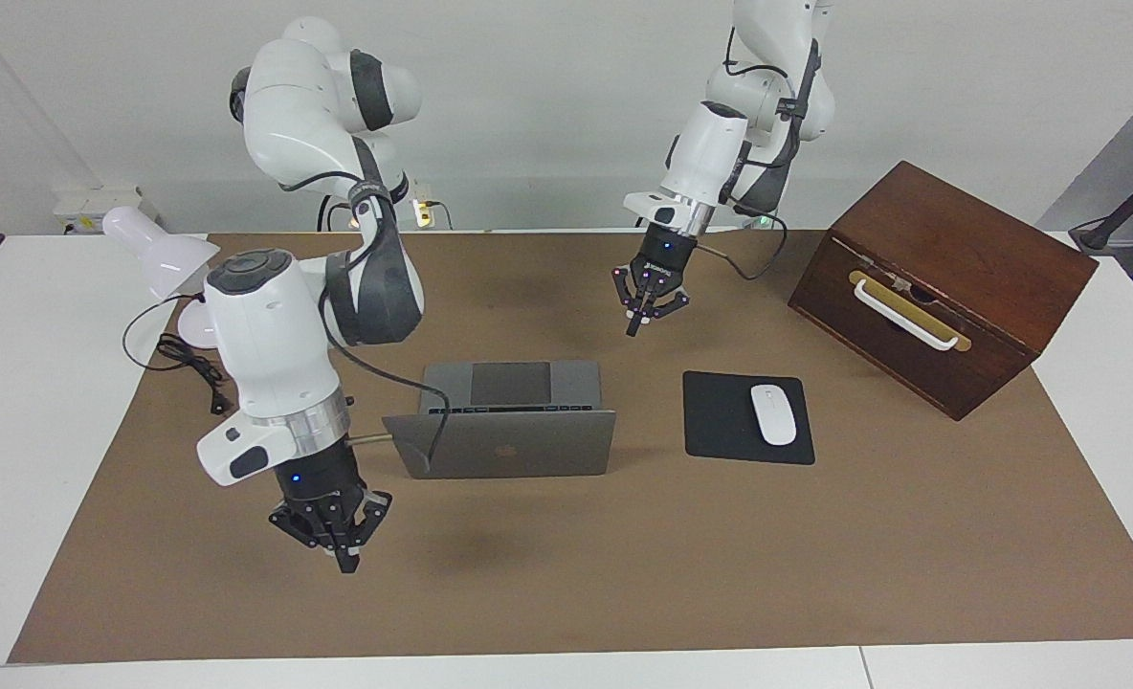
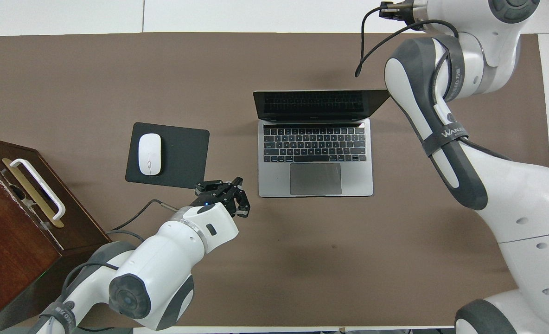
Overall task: Close laptop with both arms
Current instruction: 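Reach the right gripper to the laptop lid while the left gripper approaches, then hook the right gripper over the laptop lid's top edge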
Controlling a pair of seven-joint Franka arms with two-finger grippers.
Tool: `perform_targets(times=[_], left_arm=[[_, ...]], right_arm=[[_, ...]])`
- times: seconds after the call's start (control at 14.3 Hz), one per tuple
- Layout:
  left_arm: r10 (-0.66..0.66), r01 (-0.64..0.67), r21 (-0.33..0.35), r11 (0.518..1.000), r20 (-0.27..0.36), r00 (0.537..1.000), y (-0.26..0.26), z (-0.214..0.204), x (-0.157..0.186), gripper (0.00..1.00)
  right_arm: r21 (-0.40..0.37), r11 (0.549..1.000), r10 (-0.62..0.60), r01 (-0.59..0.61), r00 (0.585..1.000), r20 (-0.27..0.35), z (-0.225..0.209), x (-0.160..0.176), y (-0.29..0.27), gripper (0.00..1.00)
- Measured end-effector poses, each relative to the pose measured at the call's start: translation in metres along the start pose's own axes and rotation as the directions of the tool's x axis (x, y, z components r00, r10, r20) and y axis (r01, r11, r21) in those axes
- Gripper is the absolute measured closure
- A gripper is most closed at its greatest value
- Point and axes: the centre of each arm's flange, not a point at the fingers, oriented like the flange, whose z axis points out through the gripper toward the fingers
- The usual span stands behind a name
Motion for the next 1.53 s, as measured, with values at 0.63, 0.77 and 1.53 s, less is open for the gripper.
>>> perform_targets(times=[0.63, 0.77, 1.53], left_arm=[[0.039, -0.040, -0.016, 0.999, -0.059, 0.998, 0.018, 0.039, -0.025, 0.99], [0.046, -0.047, -0.015, 0.999, -0.064, 0.997, 0.020, 0.052, -0.035, 0.99], [0.065, -0.066, -0.019, 0.998, -0.058, 0.996, 0.028, 0.085, -0.050, 0.99]], right_arm=[[-0.010, 0.992, 0.128, -0.128, 0.990, 0.064, 0.003, -0.030, -0.084, 0.99], [-0.013, 0.987, 0.160, -0.159, 0.984, 0.079, 0.002, -0.036, -0.097, 0.99], [-0.021, 0.978, 0.209, -0.208, 0.973, 0.099, -0.005, -0.041, -0.111, 0.99]])
